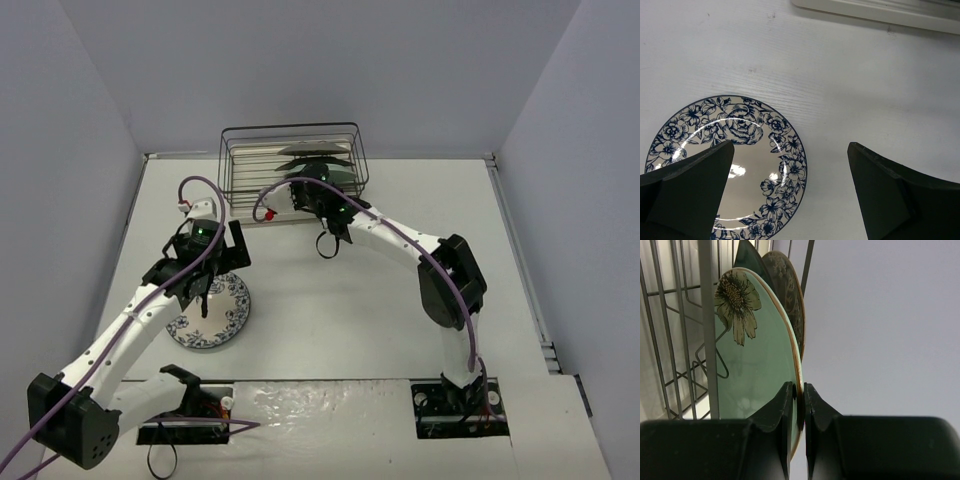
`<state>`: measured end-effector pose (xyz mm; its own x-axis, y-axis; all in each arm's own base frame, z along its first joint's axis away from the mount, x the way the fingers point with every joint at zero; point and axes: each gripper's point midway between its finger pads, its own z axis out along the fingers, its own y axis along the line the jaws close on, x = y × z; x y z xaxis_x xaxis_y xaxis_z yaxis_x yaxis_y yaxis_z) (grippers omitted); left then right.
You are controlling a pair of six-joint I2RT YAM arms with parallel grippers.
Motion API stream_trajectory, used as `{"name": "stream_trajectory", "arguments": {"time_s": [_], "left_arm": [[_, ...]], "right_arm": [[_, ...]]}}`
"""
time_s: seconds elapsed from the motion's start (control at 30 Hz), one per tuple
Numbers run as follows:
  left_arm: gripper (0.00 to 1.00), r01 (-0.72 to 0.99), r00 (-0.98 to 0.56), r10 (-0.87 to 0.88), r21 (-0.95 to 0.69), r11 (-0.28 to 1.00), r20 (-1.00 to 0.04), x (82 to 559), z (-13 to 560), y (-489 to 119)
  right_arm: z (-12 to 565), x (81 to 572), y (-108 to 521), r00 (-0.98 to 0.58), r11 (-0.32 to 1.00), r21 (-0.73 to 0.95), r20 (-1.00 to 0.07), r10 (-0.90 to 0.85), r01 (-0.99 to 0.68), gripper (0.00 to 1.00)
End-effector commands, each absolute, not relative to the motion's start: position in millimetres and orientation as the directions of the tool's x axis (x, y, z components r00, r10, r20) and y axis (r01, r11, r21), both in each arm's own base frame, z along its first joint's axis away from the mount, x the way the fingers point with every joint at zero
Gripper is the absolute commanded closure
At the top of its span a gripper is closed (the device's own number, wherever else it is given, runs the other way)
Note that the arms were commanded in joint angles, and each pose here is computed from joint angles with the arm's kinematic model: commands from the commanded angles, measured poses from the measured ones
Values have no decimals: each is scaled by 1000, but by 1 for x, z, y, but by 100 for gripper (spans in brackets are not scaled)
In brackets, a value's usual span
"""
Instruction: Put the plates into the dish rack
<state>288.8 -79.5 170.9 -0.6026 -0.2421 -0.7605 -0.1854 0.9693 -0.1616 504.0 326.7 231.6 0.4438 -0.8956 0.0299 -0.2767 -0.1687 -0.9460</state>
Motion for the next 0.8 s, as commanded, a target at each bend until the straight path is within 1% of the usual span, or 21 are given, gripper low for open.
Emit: {"name": "stream_trajectory", "arguments": {"time_s": [0.0, 0.1, 0.23, 0.43, 0.47, 0.5, 0.6, 0.63, 0.73, 0.77], "left_arm": [[3, -186, -538, -255, -182, 966, -804, 298, 200, -77], [3, -186, -537, -255, -182, 965, -804, 299, 200, -77], [3, -183, -535, -260, -191, 965, -804, 301, 200, -79], [3, -176, -545, -258, -192, 965, -798, 303, 197, -82], [3, -175, -545, -256, -190, 966, -798, 302, 197, -82], [3, -174, -546, -255, -190, 966, -798, 302, 197, -82], [3, -172, -544, -253, -189, 967, -800, 302, 198, -81], [3, -172, -545, -252, -188, 967, -800, 302, 197, -81], [3, -168, -547, -251, -189, 967, -799, 303, 197, -82], [3, -167, -547, -252, -190, 967, -799, 303, 197, -83]], "right_arm": [[338, 533, 308, 413, 55, -996, -80, -907, -72, 100], [336, 544, 303, 432, 81, -994, -106, -895, -76, 100], [323, 552, 305, 470, 52, -997, -69, -880, -50, 100], [312, 558, 312, 479, 88, -994, -107, -871, -61, 100], [312, 558, 312, 480, 95, -994, -112, -870, -59, 99], [311, 558, 311, 479, 100, -993, -117, -870, -60, 96], [312, 551, 312, 484, 123, -990, -142, -864, -70, 72], [314, 548, 313, 487, 128, -989, -146, -861, -71, 66], [323, 536, 313, 496, 138, -987, -159, -854, -78, 52], [323, 534, 313, 496, 138, -987, -161, -853, -84, 49]]}}
